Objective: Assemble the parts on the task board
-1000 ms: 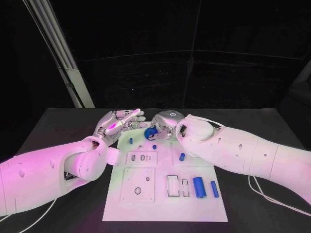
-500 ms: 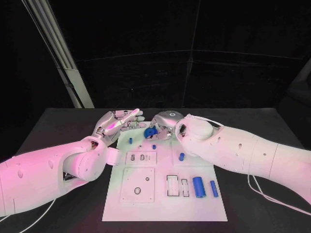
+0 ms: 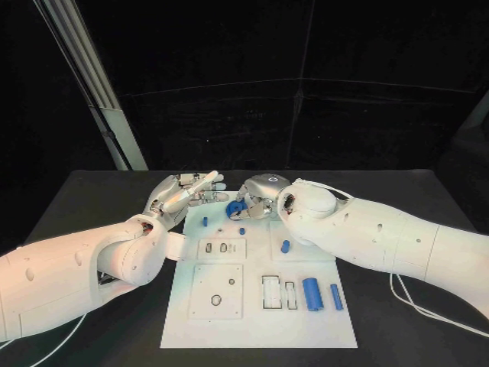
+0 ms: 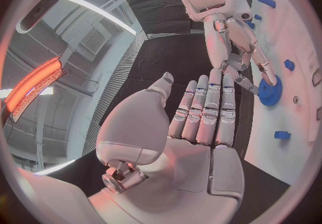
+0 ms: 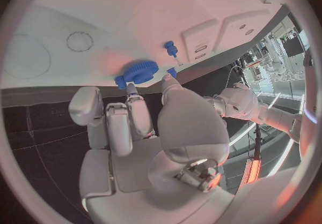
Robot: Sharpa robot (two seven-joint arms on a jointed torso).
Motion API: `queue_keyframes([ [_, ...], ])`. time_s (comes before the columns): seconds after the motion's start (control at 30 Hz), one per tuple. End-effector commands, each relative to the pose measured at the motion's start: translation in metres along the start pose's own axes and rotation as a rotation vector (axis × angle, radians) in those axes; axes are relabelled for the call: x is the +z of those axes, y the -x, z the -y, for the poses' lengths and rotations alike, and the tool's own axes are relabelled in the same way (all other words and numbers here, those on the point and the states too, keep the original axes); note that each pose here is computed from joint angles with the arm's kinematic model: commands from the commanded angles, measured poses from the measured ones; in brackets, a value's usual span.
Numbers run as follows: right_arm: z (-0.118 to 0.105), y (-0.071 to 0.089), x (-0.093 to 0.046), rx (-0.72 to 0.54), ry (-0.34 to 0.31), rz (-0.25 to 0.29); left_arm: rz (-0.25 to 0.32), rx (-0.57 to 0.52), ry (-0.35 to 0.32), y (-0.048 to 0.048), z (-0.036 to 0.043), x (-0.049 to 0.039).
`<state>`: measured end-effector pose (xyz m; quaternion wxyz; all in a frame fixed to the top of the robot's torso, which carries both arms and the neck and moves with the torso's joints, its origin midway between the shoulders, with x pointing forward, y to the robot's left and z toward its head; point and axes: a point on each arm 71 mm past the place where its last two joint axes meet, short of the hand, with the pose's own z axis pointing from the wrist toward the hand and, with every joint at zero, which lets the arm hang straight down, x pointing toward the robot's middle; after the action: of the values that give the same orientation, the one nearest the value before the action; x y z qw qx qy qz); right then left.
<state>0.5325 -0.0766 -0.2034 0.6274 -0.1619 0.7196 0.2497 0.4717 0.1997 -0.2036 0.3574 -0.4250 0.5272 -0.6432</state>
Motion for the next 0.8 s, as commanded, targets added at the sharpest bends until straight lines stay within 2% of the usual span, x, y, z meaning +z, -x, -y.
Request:
queue_keyframes([
  [0.03,0.003,0.003,-0.002,0.027,-0.006,0.042,-0.009,-0.005,-0.007,-0.0006,0.0015,0.0003],
  [0.3,0.009,0.006,-0.008,0.051,-0.001,0.082,-0.008,-0.004,-0.008,-0.0001,0.0018,-0.0001],
  [0.47,0.014,0.016,-0.018,0.109,0.042,0.19,-0.006,-0.003,-0.007,0.0007,0.0019,-0.0002],
  [0.5,0.016,0.019,-0.024,0.138,0.059,0.221,-0.004,-0.002,-0.007,0.0012,0.0019,-0.0002],
  [0.57,0.023,0.023,-0.034,0.19,0.073,0.246,-0.003,-0.001,-0.007,0.0017,0.0019,-0.0004],
  [0.67,0.036,0.025,-0.047,0.257,0.077,0.243,-0.002,-0.001,-0.008,0.0025,0.0022,-0.0008],
  [0.8,0.066,0.025,-0.071,0.381,0.071,0.193,0.001,0.0,-0.01,0.004,0.0026,-0.0015],
])
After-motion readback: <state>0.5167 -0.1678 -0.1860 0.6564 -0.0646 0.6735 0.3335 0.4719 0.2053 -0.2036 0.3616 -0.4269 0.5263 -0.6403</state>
